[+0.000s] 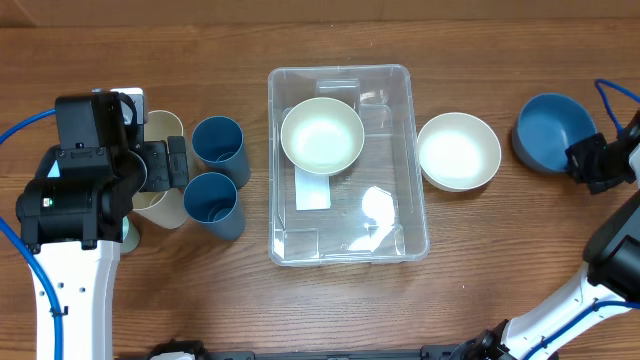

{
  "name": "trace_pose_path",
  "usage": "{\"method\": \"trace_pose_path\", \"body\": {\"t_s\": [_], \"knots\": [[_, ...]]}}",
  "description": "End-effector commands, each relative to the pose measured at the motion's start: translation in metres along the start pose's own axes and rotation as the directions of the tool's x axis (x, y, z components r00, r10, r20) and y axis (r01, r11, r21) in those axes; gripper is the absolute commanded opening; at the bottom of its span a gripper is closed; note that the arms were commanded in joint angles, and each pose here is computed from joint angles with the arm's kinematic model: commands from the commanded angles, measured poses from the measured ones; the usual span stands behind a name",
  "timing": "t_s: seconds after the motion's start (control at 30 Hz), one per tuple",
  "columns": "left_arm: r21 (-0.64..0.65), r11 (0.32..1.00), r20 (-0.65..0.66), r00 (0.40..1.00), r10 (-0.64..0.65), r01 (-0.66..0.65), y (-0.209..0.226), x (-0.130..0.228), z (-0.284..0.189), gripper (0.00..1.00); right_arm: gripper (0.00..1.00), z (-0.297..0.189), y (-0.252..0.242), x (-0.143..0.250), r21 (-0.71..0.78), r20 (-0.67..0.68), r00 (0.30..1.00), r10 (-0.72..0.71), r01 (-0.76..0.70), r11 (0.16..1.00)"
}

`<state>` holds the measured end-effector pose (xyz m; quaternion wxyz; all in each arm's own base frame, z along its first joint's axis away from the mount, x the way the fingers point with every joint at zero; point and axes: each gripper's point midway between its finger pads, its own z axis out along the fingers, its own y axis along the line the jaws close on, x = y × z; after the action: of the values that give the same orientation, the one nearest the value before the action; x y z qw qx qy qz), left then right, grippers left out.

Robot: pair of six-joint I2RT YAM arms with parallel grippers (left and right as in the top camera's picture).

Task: Pack container
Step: 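Grasp the teal bowl and place it into the cream bowl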

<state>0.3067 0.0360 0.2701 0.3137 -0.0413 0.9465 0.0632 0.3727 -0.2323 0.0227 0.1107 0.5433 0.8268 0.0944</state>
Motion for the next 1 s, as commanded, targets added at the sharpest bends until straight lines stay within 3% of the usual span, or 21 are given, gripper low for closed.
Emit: {"method": "trace_pose_path", "body": {"t_s": [0.0,0.1,0.17,0.27,0.37,0.47,0.6,0.77,0.97], "knots": [[-0.009,1.0,0.021,1.0,0.018,-0.017,0.002,-0.007,-0.005,1.0,0.04,-0.036,0.013,-0.005,-0.048,0.051,0.996,0.074,-0.071,0.996],[-0.009,1.0,0.021,1.0,0.018,-0.017,0.002,-0.007,-0.005,1.0,0.04,-0.104,0.056,0.006,-0.215,0.117,0.993,0.027,-0.001,0.977],[-0.009,1.0,0.021,1.0,0.018,-0.017,0.002,-0.007,-0.005,1.0,0.04,-0.164,0.097,0.037,-0.338,0.183,0.98,-0.074,0.133,0.932],[-0.009,1.0,0.021,1.0,0.018,-0.017,0.002,-0.007,-0.005,1.0,0.04,-0.241,0.151,0.122,-0.393,0.338,0.886,-0.318,0.44,0.807],[-0.009,1.0,0.021,1.0,0.018,-0.017,0.002,-0.007,-0.005,1.0,0.04,-0.265,0.18,0.201,-0.366,0.408,0.771,-0.488,0.629,0.686],[-0.009,1.0,0.021,1.0,0.018,-0.017,0.002,-0.007,-0.005,1.0,0.04,-0.255,0.204,0.278,-0.342,0.398,0.659,-0.638,0.752,0.563],[-0.009,1.0,0.021,1.0,0.018,-0.017,0.002,-0.007,-0.005,1.0,0.04,-0.203,0.224,0.326,-0.251,0.354,0.564,-0.746,0.825,0.506],[-0.009,1.0,0.021,1.0,0.018,-0.017,0.002,-0.007,-0.005,1.0,0.04,-0.112,0.248,0.348,-0.204,0.256,0.536,-0.805,0.844,0.497],[-0.008,1.0,0.021,1.0,0.018,-0.017,0.002,-0.007,-0.005,1.0,0.04,-0.059,0.259,0.366,-0.25,0.193,0.505,-0.841,0.854,0.456]]}}
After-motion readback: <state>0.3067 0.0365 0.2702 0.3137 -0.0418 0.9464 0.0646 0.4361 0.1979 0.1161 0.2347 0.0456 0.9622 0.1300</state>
